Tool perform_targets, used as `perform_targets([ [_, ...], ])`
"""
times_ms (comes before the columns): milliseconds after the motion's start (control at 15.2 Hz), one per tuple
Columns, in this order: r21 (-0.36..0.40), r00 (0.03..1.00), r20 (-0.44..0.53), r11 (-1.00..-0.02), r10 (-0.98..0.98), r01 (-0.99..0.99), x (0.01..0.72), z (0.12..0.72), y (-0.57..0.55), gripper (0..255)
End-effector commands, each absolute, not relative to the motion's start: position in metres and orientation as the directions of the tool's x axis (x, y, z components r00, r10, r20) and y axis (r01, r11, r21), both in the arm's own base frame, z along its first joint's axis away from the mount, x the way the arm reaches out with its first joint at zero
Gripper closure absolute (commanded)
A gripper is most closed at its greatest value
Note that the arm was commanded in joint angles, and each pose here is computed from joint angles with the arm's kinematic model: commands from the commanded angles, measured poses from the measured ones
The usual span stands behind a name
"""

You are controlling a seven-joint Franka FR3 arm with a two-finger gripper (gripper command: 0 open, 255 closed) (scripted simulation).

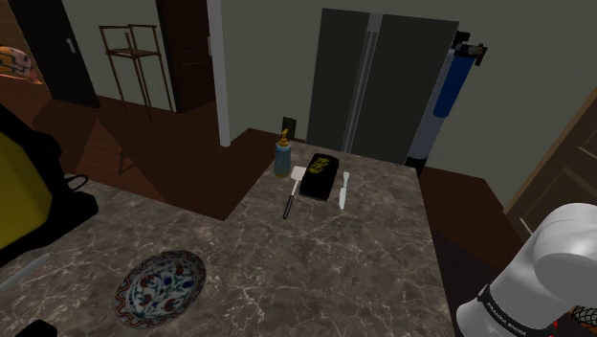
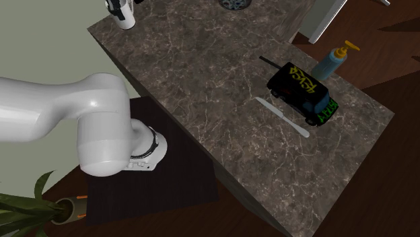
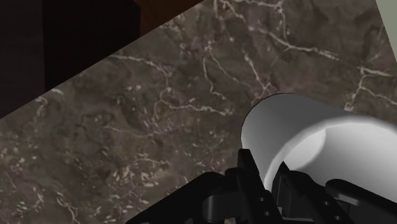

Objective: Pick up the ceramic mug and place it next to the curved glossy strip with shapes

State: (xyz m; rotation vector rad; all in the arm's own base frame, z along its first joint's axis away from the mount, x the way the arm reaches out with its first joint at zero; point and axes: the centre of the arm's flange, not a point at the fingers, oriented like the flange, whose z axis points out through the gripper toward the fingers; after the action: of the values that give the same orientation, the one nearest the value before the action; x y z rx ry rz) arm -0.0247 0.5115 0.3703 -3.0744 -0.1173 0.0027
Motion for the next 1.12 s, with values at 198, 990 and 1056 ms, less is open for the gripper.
perform_targets([
  [198,-0.066,0.997,0.001,-0.995,0.076,0.076,-0.025,0.360,0.512,255],
  [990,-0.066,0.997,0.001,-0.995,0.076,0.076,-0.024,0.387,0.510,0],
  [1056,-0.066,0.997,0.001,-0.995,0.076,0.076,-0.024,0.400,0.509,0],
])
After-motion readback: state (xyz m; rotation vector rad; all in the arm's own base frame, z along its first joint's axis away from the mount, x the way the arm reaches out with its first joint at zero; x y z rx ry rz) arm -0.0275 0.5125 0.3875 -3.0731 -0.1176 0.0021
